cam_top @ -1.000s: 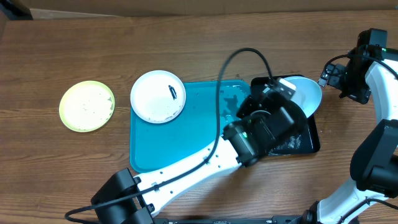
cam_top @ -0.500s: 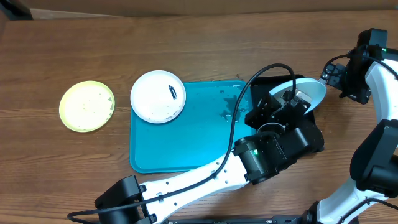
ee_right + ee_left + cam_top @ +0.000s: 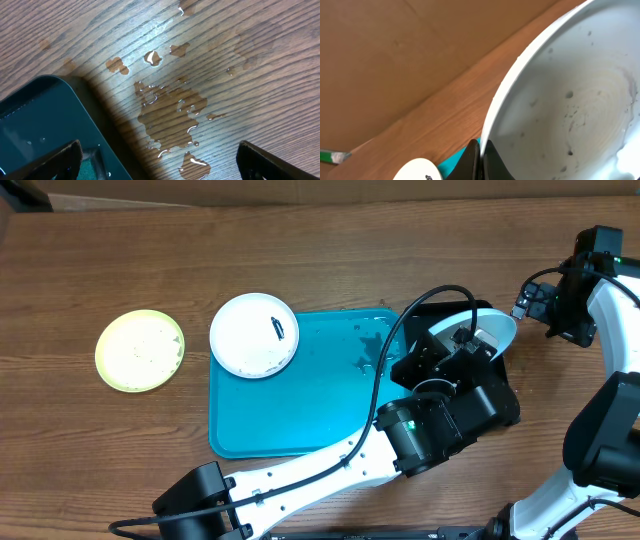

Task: Clean dirty plates on tray and stack at the side
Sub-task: 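Hold the plate tilted over the black tray with left gripper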

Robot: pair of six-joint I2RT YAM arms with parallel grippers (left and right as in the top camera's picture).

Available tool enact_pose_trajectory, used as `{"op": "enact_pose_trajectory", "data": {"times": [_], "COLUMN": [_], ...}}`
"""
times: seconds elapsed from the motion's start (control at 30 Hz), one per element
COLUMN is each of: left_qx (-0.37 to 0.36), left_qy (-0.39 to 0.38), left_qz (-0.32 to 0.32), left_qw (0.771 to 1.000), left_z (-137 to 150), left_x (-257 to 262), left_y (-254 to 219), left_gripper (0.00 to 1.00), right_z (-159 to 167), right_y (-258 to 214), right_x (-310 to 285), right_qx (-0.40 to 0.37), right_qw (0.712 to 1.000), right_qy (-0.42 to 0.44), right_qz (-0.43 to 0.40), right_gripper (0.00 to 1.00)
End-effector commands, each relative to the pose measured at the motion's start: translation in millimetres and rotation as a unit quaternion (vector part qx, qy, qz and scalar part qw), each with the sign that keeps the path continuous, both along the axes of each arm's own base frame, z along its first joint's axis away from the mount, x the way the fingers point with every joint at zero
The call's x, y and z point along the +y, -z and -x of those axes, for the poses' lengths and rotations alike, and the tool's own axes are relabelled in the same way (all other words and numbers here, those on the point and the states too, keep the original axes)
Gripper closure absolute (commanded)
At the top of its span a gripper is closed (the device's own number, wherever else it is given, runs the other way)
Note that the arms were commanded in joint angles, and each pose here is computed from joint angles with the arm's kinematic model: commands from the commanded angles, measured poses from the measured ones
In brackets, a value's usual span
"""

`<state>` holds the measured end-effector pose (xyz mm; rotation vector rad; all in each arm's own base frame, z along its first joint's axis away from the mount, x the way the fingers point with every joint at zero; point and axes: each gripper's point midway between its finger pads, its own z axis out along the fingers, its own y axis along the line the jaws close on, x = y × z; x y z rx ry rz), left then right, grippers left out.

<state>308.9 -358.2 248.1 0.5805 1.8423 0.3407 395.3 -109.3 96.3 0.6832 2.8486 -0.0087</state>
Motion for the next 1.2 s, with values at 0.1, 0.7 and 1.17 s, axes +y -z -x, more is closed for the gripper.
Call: {"op": "enact_pose_trajectory", "data": {"times": [0.1,0.7,1.17], "left_qx": [0.025,0.040,0.210], "left_qy": [0.034,0.067,0.028], "left_qz": [0.021,0.010,0.174], "left_qw": [0.999,0.997,0.962], "left_z": [-2.6,-0.7,2.1], "left_x": [-13.6,-22.7,-15.5], "left_y": [1.5,6.7,55.9], "left_gripper": [0.96,0.96,0.96], "right_z": [-2.5,-2.5,-2.5], "right_y": [-9.9,-9.9,-9.9], "right_x": [-2.3,-2.3,-2.3], "right_qx": [-0.014,-0.014,-0.014], "right_qw": [1.000,1.000,1.000], "right_qy": [0.005,0.005,0.005], "right_qz": [0.006,0.006,0.006], "right_gripper": [0.00,0.00,0.00]}}
